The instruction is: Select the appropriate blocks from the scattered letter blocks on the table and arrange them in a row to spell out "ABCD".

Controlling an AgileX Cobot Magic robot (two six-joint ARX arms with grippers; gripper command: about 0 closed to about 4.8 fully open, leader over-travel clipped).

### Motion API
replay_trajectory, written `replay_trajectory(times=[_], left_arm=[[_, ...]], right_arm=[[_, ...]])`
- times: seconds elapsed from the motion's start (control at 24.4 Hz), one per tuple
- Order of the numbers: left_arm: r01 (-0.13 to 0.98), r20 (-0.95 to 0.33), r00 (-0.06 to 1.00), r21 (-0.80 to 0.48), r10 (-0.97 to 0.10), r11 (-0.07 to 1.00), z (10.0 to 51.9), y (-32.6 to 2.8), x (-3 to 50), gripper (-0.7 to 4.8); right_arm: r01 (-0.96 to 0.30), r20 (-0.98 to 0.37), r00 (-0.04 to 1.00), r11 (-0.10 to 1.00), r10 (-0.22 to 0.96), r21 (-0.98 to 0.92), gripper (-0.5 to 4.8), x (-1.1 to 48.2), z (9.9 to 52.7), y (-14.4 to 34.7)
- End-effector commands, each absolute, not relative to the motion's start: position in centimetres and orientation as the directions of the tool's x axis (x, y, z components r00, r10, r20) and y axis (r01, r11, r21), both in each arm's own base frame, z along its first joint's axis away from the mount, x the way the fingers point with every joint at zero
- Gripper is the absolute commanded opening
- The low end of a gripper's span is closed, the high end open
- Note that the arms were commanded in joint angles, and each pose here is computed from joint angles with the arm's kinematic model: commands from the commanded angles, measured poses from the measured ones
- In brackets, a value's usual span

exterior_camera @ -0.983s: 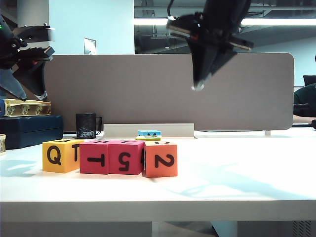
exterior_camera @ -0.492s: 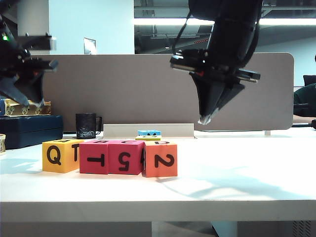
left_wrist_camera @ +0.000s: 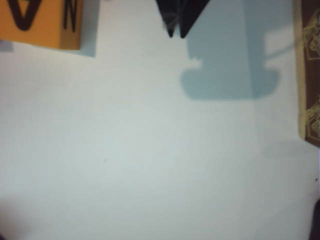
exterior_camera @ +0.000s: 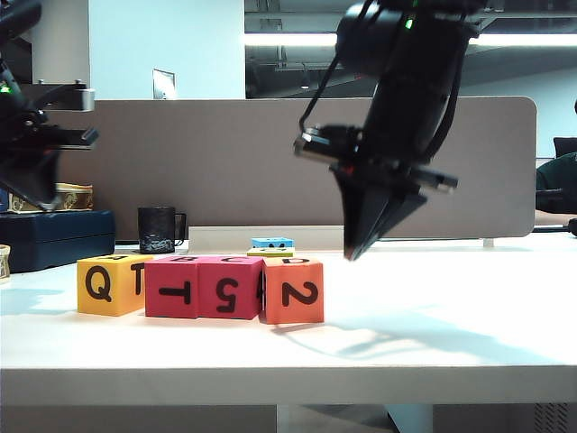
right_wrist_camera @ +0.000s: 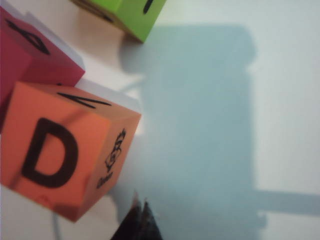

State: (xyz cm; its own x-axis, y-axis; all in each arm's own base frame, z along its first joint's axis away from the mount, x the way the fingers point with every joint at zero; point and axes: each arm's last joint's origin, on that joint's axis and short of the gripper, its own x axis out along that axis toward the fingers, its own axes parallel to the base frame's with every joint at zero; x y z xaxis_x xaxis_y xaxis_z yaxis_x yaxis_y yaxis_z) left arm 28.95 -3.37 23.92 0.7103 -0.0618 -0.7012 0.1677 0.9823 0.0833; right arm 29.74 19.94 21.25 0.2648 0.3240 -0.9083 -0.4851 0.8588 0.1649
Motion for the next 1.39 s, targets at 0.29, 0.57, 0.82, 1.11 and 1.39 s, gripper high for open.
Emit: replay_trajectory(times=[0.29, 0.57, 0.82, 1.11, 1.39], left_arm=[[0.17, -0.707, 0.699, 0.019, -0.107, 0.985, 23.4, -1.9, 29.5, -0.06], [0.202, -0.749, 0.644, -0.032, -0.157, 0.979, 21.8, -2.1, 30.1, -0.06], [0.202, -0.747, 0.646, -0.031, -0.156, 0.979, 21.8, -2.1, 30.1, -0.06], [0.2, -0.748, 0.646, -0.028, -0.153, 0.979, 21.8, -2.0, 30.1, -0.06], [0.224, -0.801, 0.559, -0.106, -0.217, 0.969, 19.0, -2.3, 31.0, -0.06]], right_arm=[[-0.493, -0.912, 0.216, 0.845, 0.349, 0.206, -0.04, 30.3, 19.3, 20.8], [-0.509, -0.892, 0.232, 0.83, 0.388, 0.229, -0.04, 30.1, 19.4, 21.8], [-0.514, -0.89, 0.238, 0.828, 0.389, 0.225, -0.04, 30.0, 19.1, 22.3], [-0.513, -0.891, 0.243, 0.83, 0.384, 0.219, -0.04, 30.1, 19.2, 22.3], [-0.513, -0.89, 0.243, 0.83, 0.385, 0.219, -0.04, 30.1, 19.2, 22.3]])
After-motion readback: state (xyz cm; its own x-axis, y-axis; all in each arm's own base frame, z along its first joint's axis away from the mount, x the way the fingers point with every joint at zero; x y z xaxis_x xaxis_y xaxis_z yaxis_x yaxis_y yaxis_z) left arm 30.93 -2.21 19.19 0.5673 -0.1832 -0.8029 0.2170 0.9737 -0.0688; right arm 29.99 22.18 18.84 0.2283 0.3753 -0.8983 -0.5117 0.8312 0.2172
